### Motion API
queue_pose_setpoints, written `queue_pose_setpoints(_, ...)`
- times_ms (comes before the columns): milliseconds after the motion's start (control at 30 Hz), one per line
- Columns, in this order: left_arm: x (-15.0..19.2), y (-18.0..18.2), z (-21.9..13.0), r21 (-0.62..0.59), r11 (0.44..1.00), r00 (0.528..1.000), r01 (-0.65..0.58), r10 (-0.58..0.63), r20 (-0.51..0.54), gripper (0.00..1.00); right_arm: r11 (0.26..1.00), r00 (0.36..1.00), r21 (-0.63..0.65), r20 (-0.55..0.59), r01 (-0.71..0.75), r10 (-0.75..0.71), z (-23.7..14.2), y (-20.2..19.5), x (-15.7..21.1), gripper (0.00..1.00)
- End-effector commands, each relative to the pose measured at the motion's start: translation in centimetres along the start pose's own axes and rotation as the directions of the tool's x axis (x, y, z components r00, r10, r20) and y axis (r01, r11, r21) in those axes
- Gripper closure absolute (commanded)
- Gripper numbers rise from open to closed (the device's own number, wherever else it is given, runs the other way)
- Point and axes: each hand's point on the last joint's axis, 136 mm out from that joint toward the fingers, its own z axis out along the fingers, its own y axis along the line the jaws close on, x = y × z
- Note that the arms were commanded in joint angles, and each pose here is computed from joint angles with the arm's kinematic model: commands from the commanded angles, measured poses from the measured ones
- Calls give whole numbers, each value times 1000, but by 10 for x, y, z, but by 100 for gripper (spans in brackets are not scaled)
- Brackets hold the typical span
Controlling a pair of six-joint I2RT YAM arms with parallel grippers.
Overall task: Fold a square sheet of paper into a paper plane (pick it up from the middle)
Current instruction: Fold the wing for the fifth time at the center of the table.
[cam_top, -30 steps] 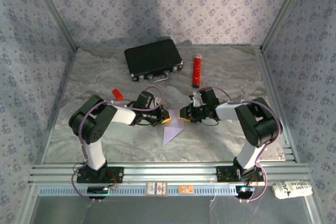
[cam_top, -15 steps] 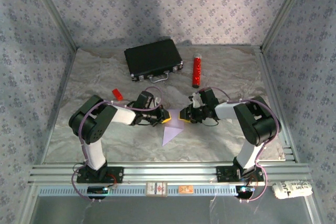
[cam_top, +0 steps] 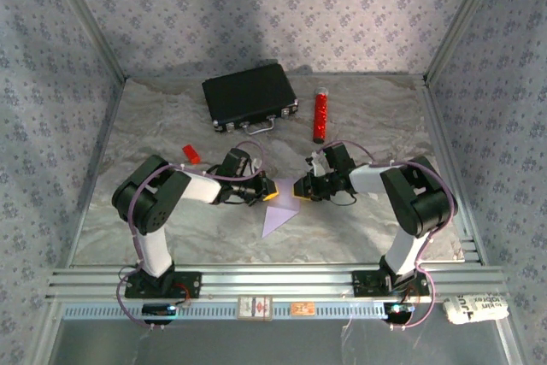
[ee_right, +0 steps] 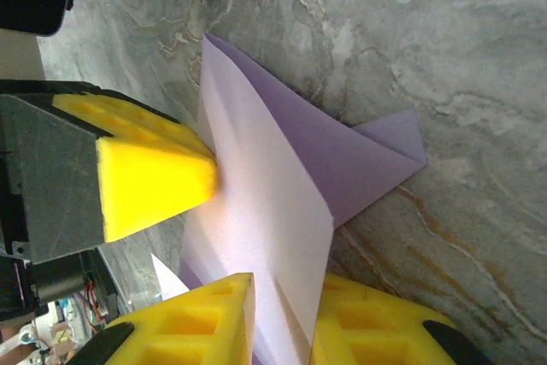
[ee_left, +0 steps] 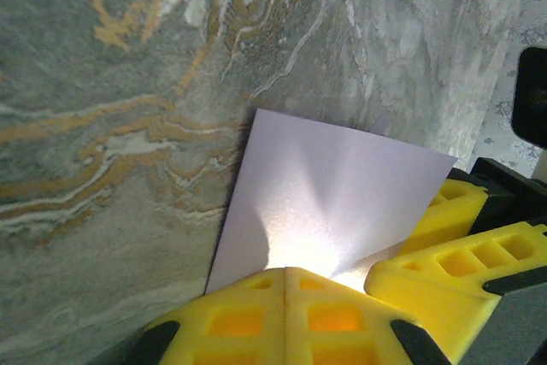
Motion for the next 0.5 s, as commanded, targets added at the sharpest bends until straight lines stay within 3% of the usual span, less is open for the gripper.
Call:
queue_pose_setpoints(0,4,18,0,-48,998,999,35,-35,-8,95,999,999,17,-4,45,-45,-8,4,3,79)
queue_pose_setpoints(467,3,18,0,-36,998,999,43,-43,-4,95,998,998,-13,-25,65,-65,3,12,5,73)
